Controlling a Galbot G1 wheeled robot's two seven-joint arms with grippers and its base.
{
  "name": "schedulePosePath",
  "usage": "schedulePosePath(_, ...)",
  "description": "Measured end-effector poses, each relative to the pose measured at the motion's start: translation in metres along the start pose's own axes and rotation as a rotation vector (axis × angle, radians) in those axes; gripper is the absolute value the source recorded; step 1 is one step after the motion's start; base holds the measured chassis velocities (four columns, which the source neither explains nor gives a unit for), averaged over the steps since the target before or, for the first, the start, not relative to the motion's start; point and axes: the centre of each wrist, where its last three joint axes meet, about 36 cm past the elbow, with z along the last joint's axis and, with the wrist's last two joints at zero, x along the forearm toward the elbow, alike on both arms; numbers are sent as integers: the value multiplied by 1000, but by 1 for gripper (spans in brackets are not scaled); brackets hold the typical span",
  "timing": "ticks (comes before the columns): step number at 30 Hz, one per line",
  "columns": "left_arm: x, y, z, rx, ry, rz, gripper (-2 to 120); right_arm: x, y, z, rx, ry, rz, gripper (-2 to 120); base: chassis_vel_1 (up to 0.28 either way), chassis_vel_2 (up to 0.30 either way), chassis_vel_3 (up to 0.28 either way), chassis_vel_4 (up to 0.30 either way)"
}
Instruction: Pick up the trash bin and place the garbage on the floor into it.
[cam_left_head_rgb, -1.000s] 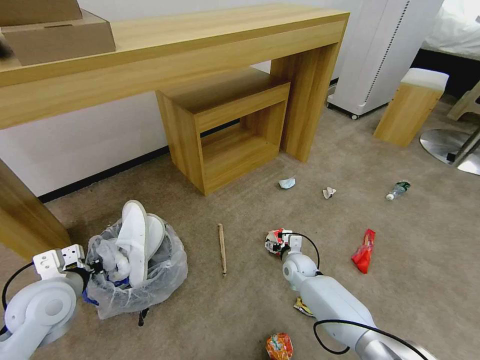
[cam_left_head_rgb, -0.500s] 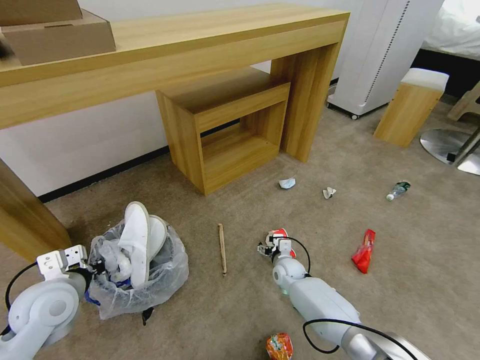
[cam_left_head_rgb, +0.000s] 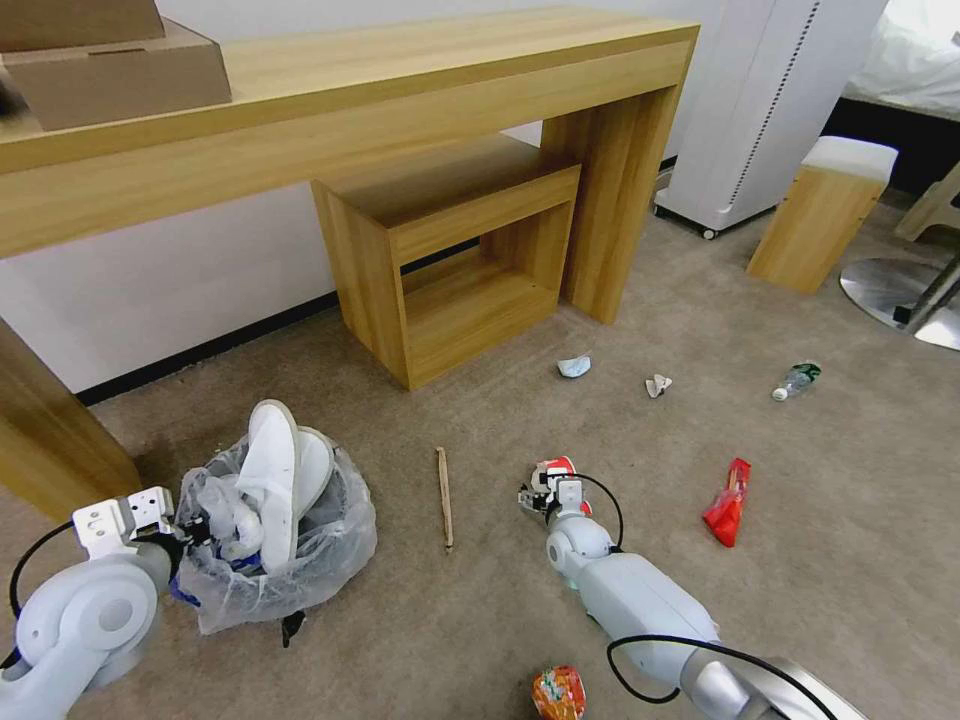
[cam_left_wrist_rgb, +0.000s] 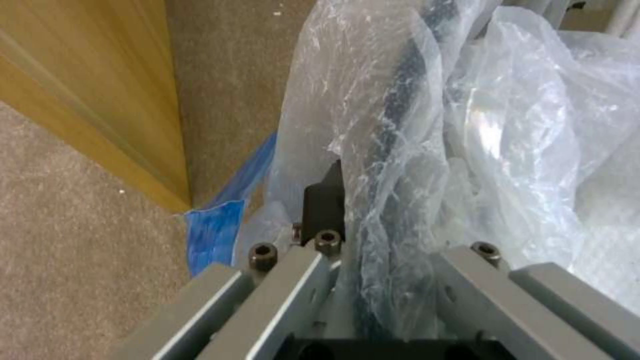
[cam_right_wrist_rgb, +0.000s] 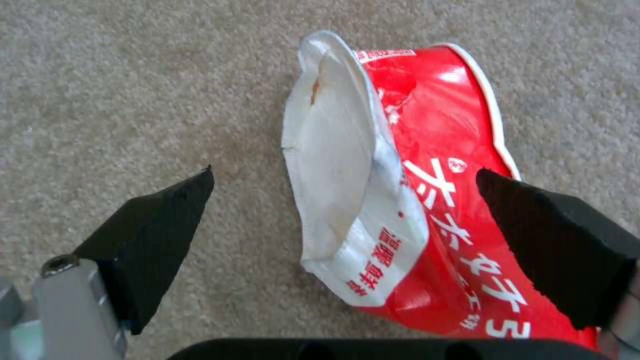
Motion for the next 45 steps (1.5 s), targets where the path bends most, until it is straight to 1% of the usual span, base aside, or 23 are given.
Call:
schedulePosePath(15,0,1,0,-3,0,5,0,2,-6,8,-3,1,22,100,0,0,0,0)
schedulePosePath(16,0,1,0,-3,0,5,0,2,-7,8,-4,0,26,97,0,0,0,0)
schedulePosePath(17,0,1,0,-3,0,5,0,2,-7,8,-4,0,26,97,0,0,0,0)
schedulePosePath(20,0,0,0,-3,1,6,0,3,-9,8,-6,-2,31,85,0,0,0,0)
schedulePosePath(21,0,0,0,-3,1,6,0,3,-9,8,-6,-2,31,85,0,0,0,0)
schedulePosePath(24,-1,0,1,-3,3,7,0,4,-8,8,-7,-5,31,69,0,0,0,0)
schedulePosePath(25,-1,0,1,-3,3,7,0,4,-8,8,-7,-5,31,69,0,0,0,0)
schedulePosePath(26,-1,0,1,-4,3,7,0,4,-8,8,-8,-6,32,66,0,0,0,0)
schedulePosePath(29,0,0,0,-8,-1,8,0,5,-7,8,-8,-9,28,51,0,0,0,0)
schedulePosePath(30,0,0,0,-8,-1,8,0,5,-7,8,-8,-9,28,51,0,0,0,0)
schedulePosePath(32,1,0,-1,-11,-4,8,0,5,-6,7,-8,-17,23,43,0,0,0,0)
schedulePosePath(33,1,0,-2,-11,-7,9,0,6,-5,7,-10,-19,21,36,0,0,0,0)
schedulePosePath(35,2,0,-3,-10,-9,10,0,6,-4,6,-10,-23,19,34,0,0,0,0)
schedulePosePath(36,2,1,-3,-10,-10,10,0,6,-4,5,-10,-27,18,28,0,0,0,0)
schedulePosePath(38,2,1,-4,-10,-11,11,0,8,-2,3,-11,-35,11,19,0,0,0,0)
schedulePosePath(39,2,1,-4,-10,-11,11,0,8,-2,3,-11,-35,11,19,0,0,0,0)
schedulePosePath(41,2,0,-4,-10,-12,13,0,9,-2,2,-12,-40,7,9,0,0,0,0)
schedulePosePath(42,2,0,-4,-10,-12,13,0,9,-2,2,-12,-41,7,6,0,0,0,0)
schedulePosePath(43,2,0,-4,-10,-12,13,0,9,-2,2,-12,-41,7,6,0,0,0,0)
schedulePosePath(44,2,0,-4,-10,-13,14,0,9,-2,2,-13,-42,7,0,0,0,0,0)
schedulePosePath(45,2,1,-5,-10,-13,15,0,9,-2,2,-13,-42,7,0,0,0,0,0)
